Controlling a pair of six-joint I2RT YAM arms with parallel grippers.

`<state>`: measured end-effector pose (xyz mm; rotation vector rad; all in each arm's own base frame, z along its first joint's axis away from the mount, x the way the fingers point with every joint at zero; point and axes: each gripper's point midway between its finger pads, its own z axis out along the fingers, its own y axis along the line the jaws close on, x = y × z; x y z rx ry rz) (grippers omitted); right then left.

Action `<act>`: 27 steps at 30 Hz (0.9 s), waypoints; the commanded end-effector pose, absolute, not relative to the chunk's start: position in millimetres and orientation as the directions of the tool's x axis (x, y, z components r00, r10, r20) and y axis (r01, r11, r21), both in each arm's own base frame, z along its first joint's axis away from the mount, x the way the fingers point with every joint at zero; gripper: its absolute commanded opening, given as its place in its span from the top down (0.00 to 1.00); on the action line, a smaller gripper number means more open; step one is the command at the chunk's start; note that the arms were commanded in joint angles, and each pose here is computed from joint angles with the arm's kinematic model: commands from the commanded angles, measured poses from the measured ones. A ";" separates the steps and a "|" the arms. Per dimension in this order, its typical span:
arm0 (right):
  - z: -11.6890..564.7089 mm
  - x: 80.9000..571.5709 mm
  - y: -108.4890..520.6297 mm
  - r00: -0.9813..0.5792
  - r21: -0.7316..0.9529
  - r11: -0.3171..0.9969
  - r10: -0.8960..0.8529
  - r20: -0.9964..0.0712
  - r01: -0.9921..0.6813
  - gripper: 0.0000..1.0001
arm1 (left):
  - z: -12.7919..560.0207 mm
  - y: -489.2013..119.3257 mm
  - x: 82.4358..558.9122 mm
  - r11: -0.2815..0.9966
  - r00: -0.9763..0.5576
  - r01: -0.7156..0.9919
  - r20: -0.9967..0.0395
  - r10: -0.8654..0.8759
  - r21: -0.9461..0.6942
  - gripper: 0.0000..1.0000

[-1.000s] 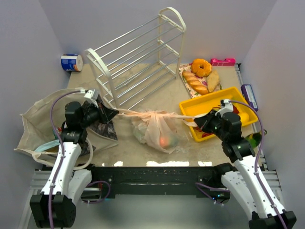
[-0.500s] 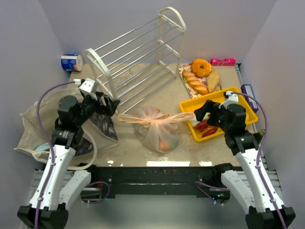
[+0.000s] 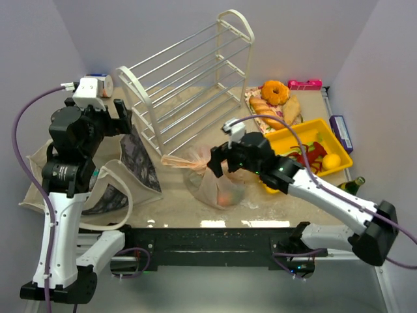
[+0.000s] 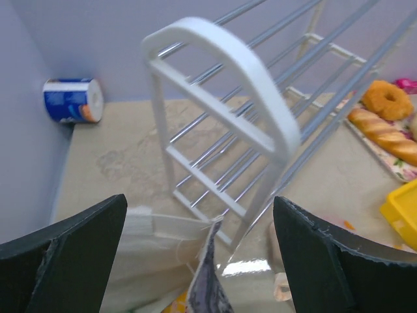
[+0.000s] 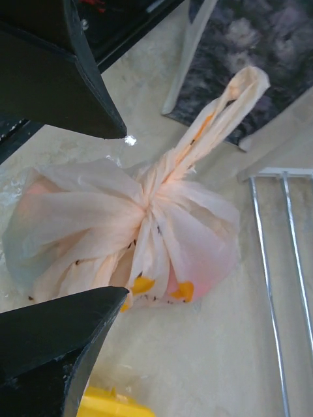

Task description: Place the mixed food into the grocery bags and tie them

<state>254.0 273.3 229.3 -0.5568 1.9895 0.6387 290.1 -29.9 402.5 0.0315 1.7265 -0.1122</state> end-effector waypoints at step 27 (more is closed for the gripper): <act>121.5 277.9 291.9 -0.436 -0.251 0.811 -0.513 -0.739 -0.528 0.27 | 353.7 30.5 256.3 0.974 -0.277 -0.206 -0.948 -0.156 -0.100 0.00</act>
